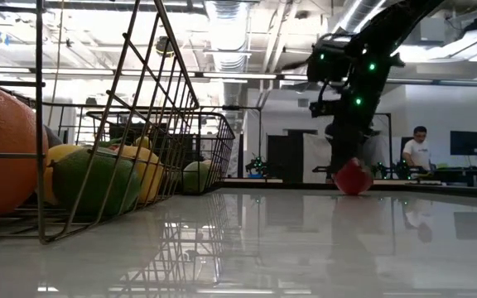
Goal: Sort produce into baskets
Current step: Put the red tomato into the gold wire basket
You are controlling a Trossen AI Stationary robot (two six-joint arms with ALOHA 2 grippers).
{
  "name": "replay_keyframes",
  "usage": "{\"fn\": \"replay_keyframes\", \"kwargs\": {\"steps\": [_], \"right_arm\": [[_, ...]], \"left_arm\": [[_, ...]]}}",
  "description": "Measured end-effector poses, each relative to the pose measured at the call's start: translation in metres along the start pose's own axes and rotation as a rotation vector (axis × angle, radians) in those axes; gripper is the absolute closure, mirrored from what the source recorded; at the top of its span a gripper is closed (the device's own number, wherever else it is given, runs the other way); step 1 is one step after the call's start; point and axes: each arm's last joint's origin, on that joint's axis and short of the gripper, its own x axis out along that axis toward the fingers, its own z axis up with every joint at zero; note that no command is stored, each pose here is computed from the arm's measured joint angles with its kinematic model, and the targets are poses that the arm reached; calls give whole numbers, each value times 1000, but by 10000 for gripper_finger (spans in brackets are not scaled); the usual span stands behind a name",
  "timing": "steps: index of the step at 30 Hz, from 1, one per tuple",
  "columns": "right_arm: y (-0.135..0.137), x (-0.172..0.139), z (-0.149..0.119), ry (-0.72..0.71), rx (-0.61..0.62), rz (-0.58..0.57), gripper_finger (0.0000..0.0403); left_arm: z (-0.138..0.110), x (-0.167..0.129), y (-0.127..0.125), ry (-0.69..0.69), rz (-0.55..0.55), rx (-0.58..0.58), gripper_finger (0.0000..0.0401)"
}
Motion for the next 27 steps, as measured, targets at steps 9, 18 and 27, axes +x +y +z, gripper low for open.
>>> {"fn": "replay_keyframes", "kwargs": {"steps": [9,18,27], "right_arm": [[-24,-34,4,-131,73,1,19],[-36,-37,-11,-174,149,72,19],[-29,-8,-28,-318,189,217,19]], "left_arm": [[0,0,0,0,0,-1,159],[0,0,0,0,-1,-4,159],[0,0,0,0,-5,-7,159]]}}
